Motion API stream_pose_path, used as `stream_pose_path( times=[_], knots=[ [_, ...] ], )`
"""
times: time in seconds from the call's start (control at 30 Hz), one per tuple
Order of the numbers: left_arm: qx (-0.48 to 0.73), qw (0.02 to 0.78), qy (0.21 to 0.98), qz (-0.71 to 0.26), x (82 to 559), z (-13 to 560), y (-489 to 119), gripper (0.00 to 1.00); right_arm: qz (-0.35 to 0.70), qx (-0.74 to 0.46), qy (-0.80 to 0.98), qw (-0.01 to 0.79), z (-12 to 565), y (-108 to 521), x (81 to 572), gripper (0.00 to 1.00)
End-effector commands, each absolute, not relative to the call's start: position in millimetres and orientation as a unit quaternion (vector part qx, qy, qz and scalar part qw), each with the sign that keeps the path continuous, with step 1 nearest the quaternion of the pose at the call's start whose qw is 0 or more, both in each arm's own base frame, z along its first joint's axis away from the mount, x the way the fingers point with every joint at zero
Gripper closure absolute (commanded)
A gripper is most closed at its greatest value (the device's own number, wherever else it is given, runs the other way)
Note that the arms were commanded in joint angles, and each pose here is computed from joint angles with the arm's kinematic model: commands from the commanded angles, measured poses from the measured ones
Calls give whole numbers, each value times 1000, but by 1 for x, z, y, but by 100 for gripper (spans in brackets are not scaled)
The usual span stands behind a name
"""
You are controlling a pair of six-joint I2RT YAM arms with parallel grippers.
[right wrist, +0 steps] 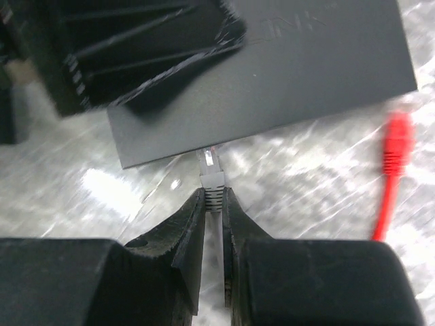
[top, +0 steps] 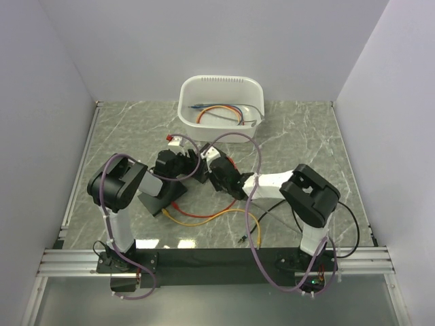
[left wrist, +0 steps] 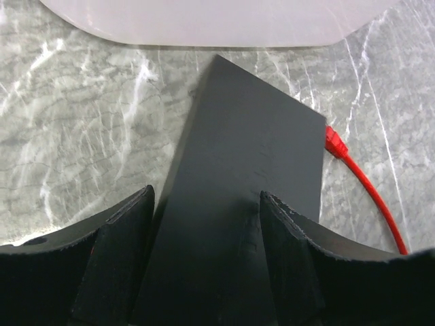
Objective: Insert the plug into the switch port
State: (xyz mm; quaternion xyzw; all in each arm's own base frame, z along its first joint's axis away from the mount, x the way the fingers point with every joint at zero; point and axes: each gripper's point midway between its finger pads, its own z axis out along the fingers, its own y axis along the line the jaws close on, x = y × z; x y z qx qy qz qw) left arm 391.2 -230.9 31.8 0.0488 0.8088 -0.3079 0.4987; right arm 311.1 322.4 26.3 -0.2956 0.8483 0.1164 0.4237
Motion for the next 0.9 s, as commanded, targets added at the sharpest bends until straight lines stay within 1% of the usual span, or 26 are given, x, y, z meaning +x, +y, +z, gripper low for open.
stream_pose_path(
  times=[0.0, 0.13, 0.33, 0.53, 0.87],
  knots=[
    [90, 304, 885, -340, 294, -49, -260, 32, 214, -287, 764, 537, 108, 389, 355, 100],
    [99, 300, 886, -339, 291, -53, -263, 32, 224, -290, 754, 545, 121, 399, 370, 100],
    [111, 296, 897, -307, 288, -67, -265, 32, 234, -288, 739, 562, 142, 406, 371, 99],
    [132, 298, 893, -312, 282, -67, -272, 32, 255, -296, 704, 593, 183, 415, 371, 97],
    [184, 279, 891, -307, 260, -79, -292, 32, 263, -318, 680, 606, 200, 446, 391, 95]
  ],
)
